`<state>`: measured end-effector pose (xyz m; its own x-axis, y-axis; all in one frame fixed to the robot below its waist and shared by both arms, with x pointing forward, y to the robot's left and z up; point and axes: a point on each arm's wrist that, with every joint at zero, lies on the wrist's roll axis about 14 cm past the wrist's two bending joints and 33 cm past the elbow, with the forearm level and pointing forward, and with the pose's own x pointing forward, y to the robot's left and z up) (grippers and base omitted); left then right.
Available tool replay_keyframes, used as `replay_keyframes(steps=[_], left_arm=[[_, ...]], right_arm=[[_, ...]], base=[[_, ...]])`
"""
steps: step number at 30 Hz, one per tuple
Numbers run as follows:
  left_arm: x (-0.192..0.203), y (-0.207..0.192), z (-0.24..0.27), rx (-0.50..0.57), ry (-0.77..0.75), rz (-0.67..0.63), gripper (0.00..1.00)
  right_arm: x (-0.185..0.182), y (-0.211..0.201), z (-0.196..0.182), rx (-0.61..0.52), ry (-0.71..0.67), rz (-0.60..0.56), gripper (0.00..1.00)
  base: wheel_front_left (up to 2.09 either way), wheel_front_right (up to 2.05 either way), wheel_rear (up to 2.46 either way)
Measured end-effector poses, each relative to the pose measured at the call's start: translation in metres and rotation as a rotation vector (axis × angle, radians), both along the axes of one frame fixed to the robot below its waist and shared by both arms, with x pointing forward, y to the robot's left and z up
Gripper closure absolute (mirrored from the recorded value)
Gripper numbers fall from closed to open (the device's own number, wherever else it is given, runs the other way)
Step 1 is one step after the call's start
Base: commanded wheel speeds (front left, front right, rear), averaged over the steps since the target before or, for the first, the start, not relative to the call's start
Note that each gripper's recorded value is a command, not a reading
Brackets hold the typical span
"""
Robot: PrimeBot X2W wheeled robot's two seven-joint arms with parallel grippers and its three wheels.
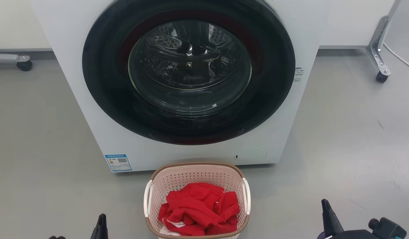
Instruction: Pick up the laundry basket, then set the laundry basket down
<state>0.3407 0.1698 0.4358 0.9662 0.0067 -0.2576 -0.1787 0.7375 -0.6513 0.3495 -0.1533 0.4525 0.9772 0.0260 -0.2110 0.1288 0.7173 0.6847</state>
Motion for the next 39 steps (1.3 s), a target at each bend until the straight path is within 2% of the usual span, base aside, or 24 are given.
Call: replay_keyframes(steps=[39], left_arm=[[0.023, 0.013, 0.02, -0.54, -0.056, 0.093, 1.0]], right_arm=[[0.021, -0.033, 0.014, 0.528, -0.036, -0.117, 1.0]], base=[[0.0, 0.0, 0.0]])
